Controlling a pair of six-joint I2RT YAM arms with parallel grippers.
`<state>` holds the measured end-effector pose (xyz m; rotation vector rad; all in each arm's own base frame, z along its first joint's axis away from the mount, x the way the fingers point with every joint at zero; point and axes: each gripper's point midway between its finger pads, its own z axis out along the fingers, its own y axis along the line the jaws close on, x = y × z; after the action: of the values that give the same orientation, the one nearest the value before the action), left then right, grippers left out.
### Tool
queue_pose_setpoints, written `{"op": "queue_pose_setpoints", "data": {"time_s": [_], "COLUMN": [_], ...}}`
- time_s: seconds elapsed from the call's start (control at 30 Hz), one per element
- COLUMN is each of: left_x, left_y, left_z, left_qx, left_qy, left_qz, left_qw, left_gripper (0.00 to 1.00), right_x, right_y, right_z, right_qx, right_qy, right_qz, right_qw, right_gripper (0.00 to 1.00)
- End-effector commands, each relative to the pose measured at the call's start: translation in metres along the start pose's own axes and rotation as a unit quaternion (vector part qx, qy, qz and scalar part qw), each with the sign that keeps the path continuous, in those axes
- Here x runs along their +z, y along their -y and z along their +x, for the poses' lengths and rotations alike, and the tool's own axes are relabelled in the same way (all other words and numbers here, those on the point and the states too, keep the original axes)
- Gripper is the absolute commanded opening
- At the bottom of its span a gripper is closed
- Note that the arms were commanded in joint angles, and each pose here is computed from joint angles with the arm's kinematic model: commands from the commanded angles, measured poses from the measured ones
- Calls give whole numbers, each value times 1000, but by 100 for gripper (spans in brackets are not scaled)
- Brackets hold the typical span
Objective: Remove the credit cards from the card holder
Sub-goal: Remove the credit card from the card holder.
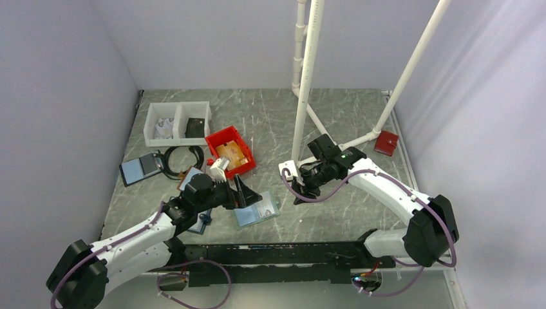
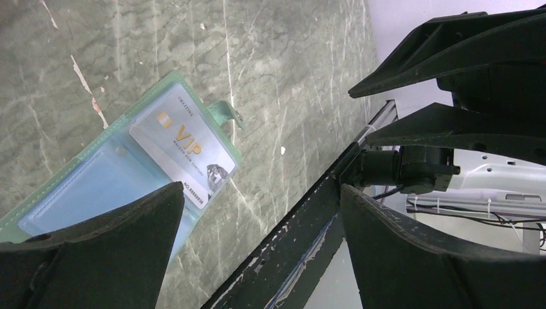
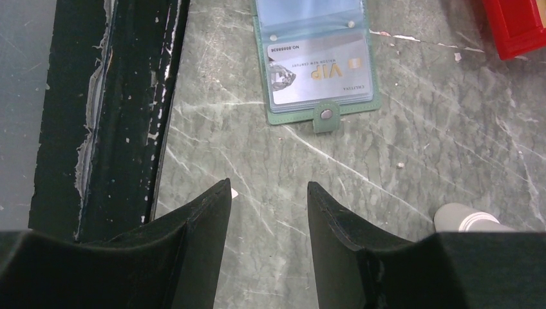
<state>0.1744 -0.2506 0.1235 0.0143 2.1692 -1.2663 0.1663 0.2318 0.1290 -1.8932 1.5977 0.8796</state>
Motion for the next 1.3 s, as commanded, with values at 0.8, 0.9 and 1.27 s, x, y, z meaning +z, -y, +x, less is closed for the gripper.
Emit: {"op": "queue_pose_setpoints", "data": {"time_s": [0.8,0.9,1.27], "left_x": [4,4,5], "left_y": [6,6,4], "left_z": [-6,-7,-5], "left_qx": [4,4,2], "left_qy": [21,21,20], "left_qz": [21,21,20], "left_qw": [1000,1000,1000], "left_gripper": [96,96,96], "right_x": [2,2,2], "right_y": [3,3,4], "right_z": [-3,-3,-3], "right_qx": [-12,-12,-12], "right_qy": [5,6,5], "right_qz": [3,3,3], "right_qw": [1000,1000,1000], "right_gripper": [50,50,50]}}
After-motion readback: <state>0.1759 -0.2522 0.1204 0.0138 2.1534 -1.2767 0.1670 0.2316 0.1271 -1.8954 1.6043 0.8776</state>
